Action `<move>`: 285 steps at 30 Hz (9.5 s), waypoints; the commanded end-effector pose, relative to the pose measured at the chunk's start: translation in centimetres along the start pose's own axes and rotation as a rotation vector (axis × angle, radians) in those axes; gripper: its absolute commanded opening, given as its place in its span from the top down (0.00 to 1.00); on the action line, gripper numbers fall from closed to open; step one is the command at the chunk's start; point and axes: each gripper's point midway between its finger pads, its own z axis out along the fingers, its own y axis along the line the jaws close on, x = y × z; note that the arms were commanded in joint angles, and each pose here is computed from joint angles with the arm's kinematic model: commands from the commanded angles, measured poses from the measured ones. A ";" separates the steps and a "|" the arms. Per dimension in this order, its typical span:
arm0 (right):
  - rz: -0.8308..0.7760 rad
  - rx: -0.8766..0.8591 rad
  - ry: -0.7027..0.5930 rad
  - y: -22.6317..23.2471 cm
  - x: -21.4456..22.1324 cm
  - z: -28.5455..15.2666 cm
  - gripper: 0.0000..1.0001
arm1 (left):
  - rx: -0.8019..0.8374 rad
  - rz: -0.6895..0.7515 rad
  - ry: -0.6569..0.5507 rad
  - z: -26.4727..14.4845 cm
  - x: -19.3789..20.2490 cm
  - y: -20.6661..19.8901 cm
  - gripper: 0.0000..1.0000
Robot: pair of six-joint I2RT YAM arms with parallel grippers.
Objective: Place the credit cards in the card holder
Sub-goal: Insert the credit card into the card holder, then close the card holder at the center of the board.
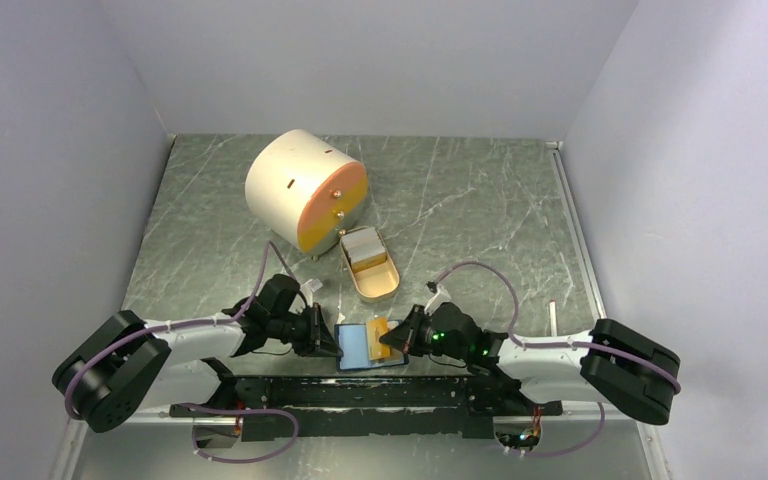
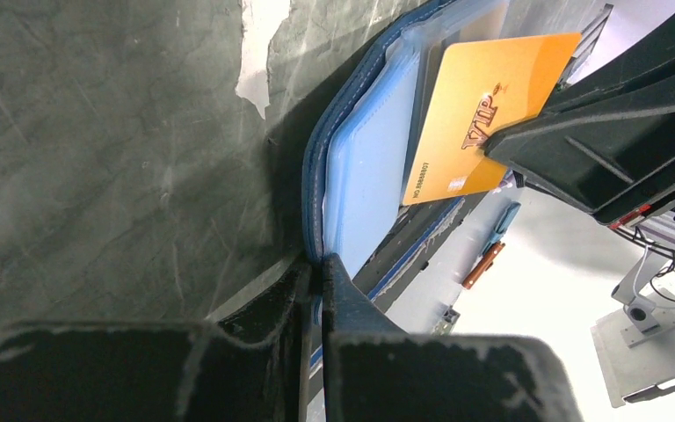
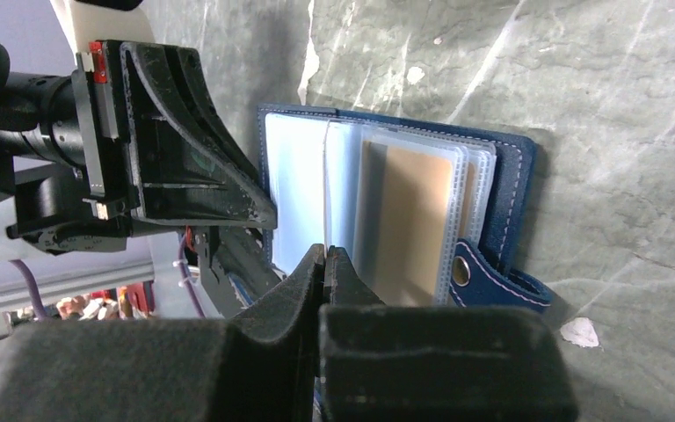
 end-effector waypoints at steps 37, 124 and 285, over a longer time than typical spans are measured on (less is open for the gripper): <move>0.072 0.015 -0.048 -1.0 0.3 0.4 1.00 | 0.050 -0.009 0.019 0.3 0.5 -0.1 0.91; -0.097 0.231 0.022 -0.7 0.5 2.3 0.53 | 0.066 0.009 0.046 0.8 0.3 -1.4 0.91; -0.460 0.173 0.285 -2.4 -1.5 0.0 0.63 | -0.078 0.072 0.063 -0.7 -2.6 -3.1 0.91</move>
